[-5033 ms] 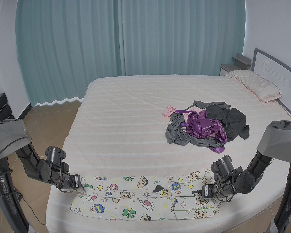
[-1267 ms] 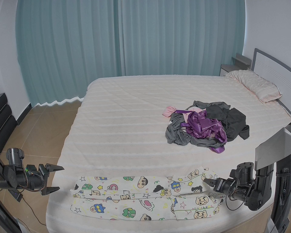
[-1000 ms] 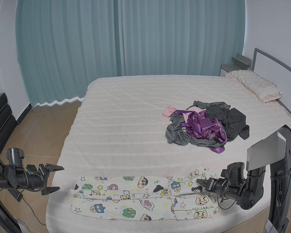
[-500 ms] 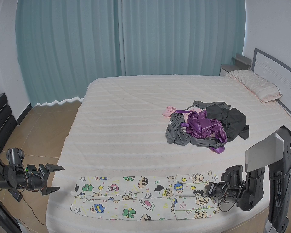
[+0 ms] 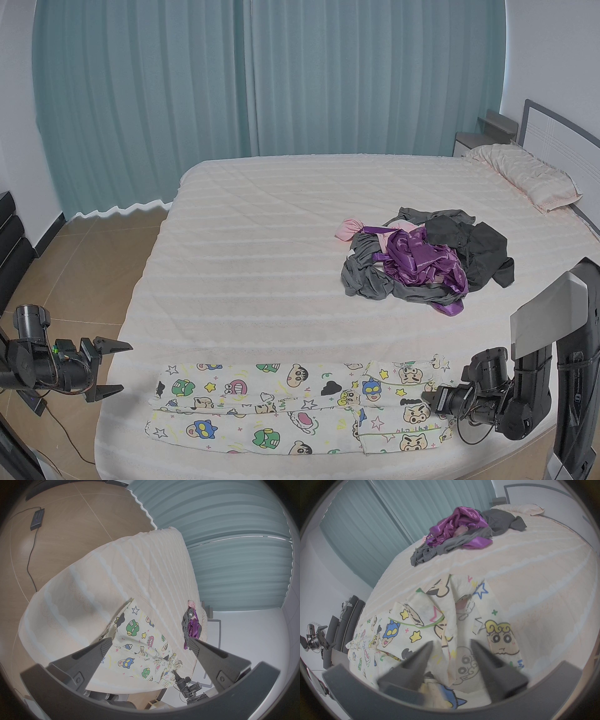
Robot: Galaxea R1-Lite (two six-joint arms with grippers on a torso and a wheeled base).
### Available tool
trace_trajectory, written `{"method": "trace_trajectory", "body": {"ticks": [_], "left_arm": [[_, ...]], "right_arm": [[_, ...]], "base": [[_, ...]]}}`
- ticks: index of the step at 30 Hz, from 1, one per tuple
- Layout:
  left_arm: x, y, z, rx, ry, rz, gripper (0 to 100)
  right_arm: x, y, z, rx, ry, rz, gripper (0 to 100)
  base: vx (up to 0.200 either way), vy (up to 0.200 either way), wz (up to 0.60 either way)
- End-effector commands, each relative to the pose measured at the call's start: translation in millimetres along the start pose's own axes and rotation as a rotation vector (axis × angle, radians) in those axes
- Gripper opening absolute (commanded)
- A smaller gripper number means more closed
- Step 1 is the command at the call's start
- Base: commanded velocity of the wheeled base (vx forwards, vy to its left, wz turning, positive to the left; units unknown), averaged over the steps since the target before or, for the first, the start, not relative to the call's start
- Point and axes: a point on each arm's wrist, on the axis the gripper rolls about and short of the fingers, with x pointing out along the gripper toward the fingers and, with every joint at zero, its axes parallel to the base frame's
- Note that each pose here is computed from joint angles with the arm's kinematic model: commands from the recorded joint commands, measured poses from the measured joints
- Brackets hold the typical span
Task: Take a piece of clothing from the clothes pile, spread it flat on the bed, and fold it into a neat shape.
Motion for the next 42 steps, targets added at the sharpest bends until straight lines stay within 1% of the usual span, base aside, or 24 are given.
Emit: {"method": "trace_trajectory", "body": {"ticks": [1, 2, 5, 8, 10, 11, 12, 18, 21, 25, 28, 34, 35, 38, 42], "left_arm": [[0, 1, 0, -0.003, 0.0, 0.002, 100], [0, 1, 0, -0.003, 0.0, 0.002, 100], [0, 0, 0, -0.002, 0.002, 0.002, 100], [0, 0, 0, -0.002, 0.002, 0.002, 100], [0, 1, 0, -0.003, 0.0, 0.002, 100], [0, 1, 0, -0.003, 0.0, 0.002, 100], [0, 1, 0, -0.003, 0.0, 0.002, 100], [0, 1, 0, -0.003, 0.0, 0.002, 100], [0, 1, 0, -0.002, 0.0, 0.002, 100], [0, 1, 0, -0.003, 0.0, 0.002, 100], [0, 0, 0, -0.002, 0.002, 0.002, 100], [0, 0, 0, -0.002, 0.002, 0.002, 100], [0, 0, 0, -0.002, 0.002, 0.002, 100], [0, 0, 0, -0.002, 0.002, 0.002, 100], [0, 1, 0, -0.003, 0.0, 0.002, 100]], "right_arm": [[-14, 1, 9, -0.005, -0.055, 0.019, 100], [-14, 1, 9, -0.005, -0.055, 0.019, 100], [-37, 8, 27, -0.011, -0.149, 0.062, 100], [-45, 13, 36, -0.013, -0.199, 0.091, 100], [-49, 21, 42, -0.021, -0.236, 0.127, 100], [-49, 21, 42, -0.021, -0.236, 0.127, 100], [-43, 31, 43, -0.04, -0.241, 0.163, 100], [-21, 54, 40, -0.082, -0.228, 0.229, 100], [-8, 59, 39, -0.09, -0.218, 0.234, 100], [11, 62, 33, -0.101, -0.179, 0.227, 100], [17, 64, 32, -0.104, -0.176, 0.228, 100], [9, 70, 41, -0.1, -0.221, 0.257, 100], [3, 73, 42, -0.105, -0.227, 0.275, 100], [-2, 81, 35, -0.122, -0.215, 0.302, 100], [-5, 85, 20, -0.149, -0.162, 0.319, 100]], "base": [[0.0, 0.0, 0.0], [0.0, 0.0, 0.0], [0.0, 0.0, 0.0], [0.0, 0.0, 0.0], [0.0, 0.0, 0.0], [0.0, 0.0, 0.0], [0.0, 0.0, 0.0], [0.0, 0.0, 0.0], [0.0, 0.0, 0.0], [0.0, 0.0, 0.0], [0.0, 0.0, 0.0], [0.0, 0.0, 0.0], [0.0, 0.0, 0.0], [0.0, 0.0, 0.0], [0.0, 0.0, 0.0]]}}
